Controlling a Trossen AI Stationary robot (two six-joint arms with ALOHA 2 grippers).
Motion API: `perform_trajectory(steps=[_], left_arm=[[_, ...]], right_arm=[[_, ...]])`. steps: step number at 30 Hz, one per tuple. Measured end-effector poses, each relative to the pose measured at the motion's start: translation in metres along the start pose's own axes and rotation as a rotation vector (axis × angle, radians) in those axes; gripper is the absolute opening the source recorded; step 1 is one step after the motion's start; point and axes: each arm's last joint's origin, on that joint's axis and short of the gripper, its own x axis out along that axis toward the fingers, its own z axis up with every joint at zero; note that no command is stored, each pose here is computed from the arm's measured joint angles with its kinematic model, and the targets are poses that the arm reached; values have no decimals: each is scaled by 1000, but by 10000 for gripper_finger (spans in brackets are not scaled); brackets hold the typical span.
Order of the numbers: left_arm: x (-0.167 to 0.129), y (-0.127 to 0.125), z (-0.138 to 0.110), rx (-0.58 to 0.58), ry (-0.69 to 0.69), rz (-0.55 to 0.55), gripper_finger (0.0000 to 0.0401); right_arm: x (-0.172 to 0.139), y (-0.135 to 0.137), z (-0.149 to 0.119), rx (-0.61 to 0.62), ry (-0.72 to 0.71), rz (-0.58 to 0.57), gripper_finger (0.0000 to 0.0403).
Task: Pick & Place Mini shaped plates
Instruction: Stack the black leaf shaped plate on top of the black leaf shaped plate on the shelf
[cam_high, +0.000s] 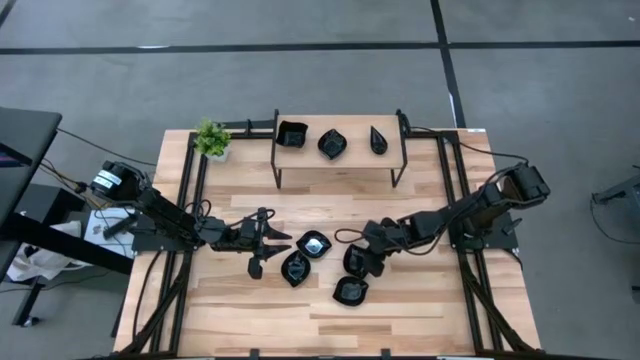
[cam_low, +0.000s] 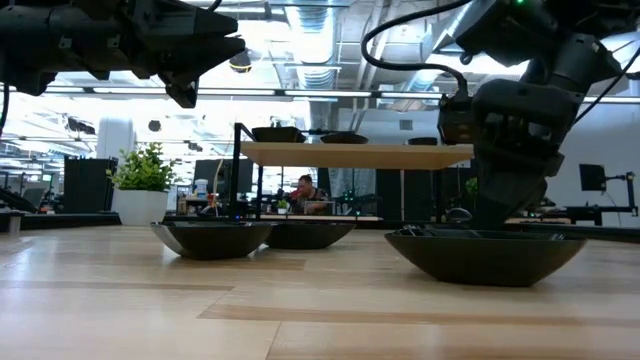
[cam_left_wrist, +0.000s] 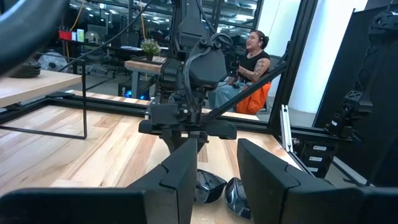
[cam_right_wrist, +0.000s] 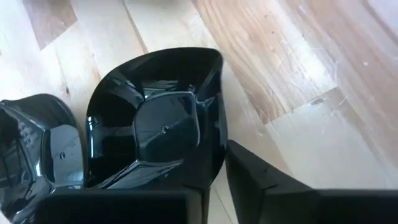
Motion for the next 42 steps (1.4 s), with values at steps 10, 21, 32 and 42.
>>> perform_trajectory(steps=[10,21,32,42], left_arm=[[0,0,0,0,-1,0,117],[0,0,0,0,-1,0,117],[0,0,0,0,-2,0,117],[0,0,0,4,-3,0,117]], right_arm=[[1,-7,7,17,-13,-15,9],[-16,-9,26,14,-65,-10,3],[-80,-6,74,-8,-303,63,1],[-138,-24,152,26,-539,-19,1]])
